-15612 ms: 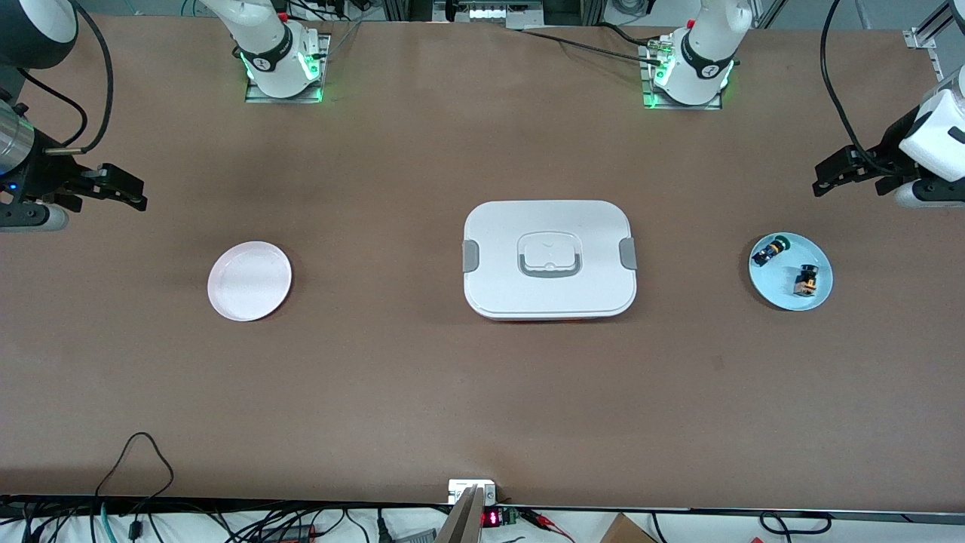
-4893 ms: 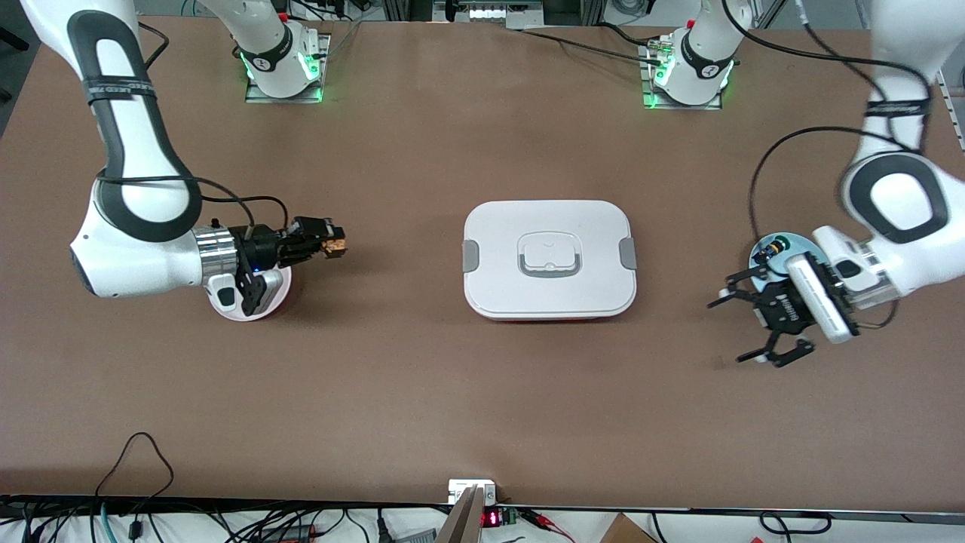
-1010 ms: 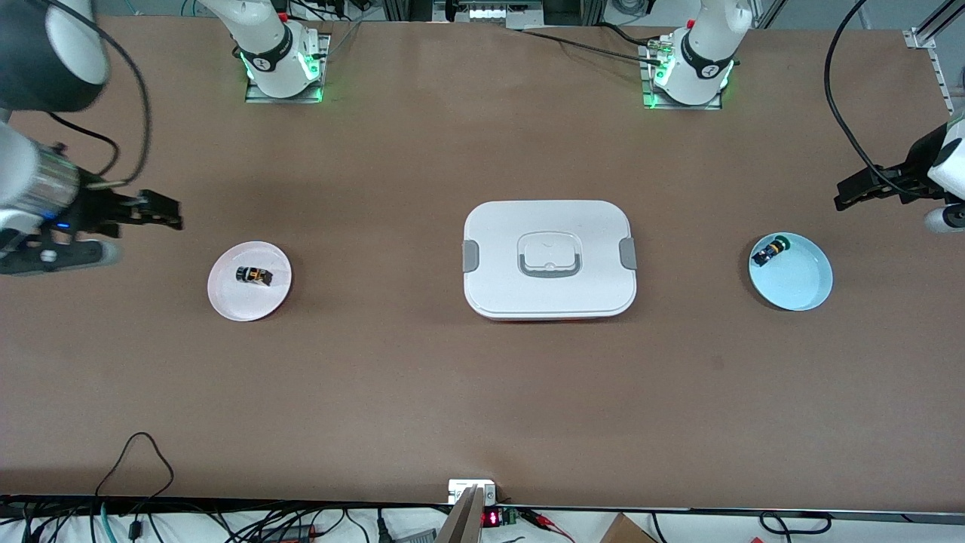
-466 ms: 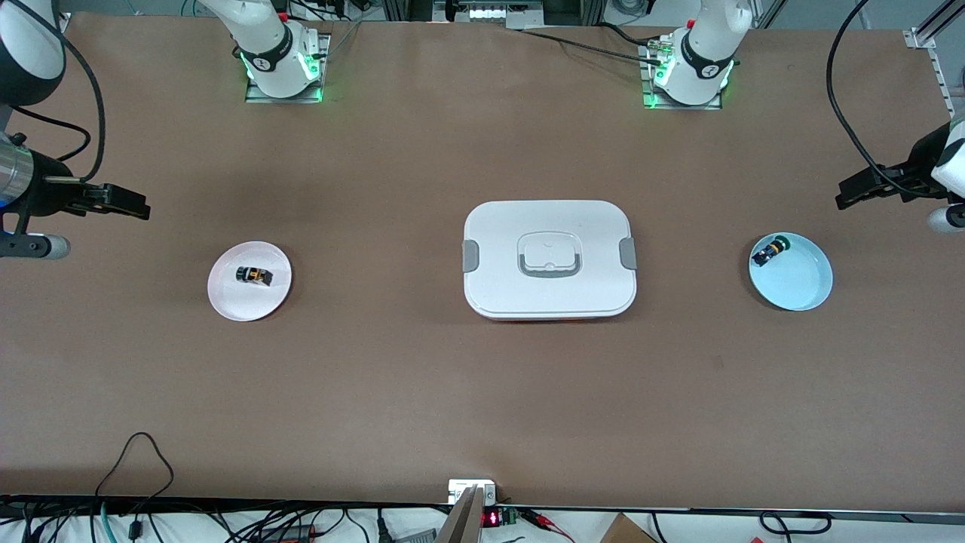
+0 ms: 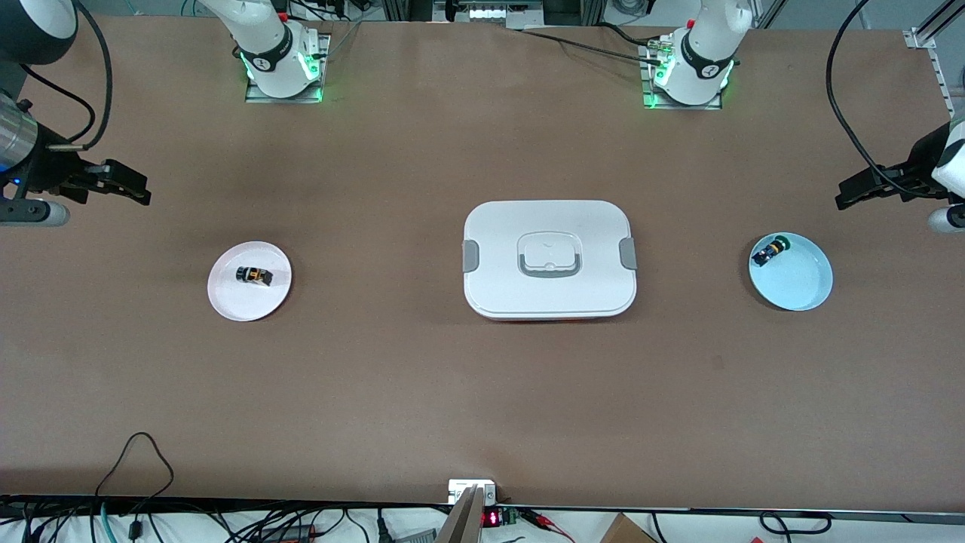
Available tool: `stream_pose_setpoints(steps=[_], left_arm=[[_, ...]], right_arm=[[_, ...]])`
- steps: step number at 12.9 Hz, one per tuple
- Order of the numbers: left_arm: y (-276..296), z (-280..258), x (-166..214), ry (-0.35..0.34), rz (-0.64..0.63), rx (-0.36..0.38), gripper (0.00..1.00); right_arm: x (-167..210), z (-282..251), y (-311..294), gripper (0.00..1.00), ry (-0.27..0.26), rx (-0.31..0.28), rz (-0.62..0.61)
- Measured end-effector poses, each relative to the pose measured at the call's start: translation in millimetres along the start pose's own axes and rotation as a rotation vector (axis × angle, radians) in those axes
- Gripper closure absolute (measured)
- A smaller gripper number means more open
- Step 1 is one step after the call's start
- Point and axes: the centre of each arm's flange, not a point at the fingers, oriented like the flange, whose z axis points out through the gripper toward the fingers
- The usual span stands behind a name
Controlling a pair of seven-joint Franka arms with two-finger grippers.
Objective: Transfer orange switch to right arm and place
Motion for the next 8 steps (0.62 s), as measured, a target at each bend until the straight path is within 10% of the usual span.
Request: stream_pose_setpoints(steps=[8], left_arm=[[0.0, 0.0, 0.0, 0.0, -0.001, 0.0, 0.0]], right_arm=[[-0.2, -9.7, 0.7, 0.0, 0.021, 0.0, -0.007]])
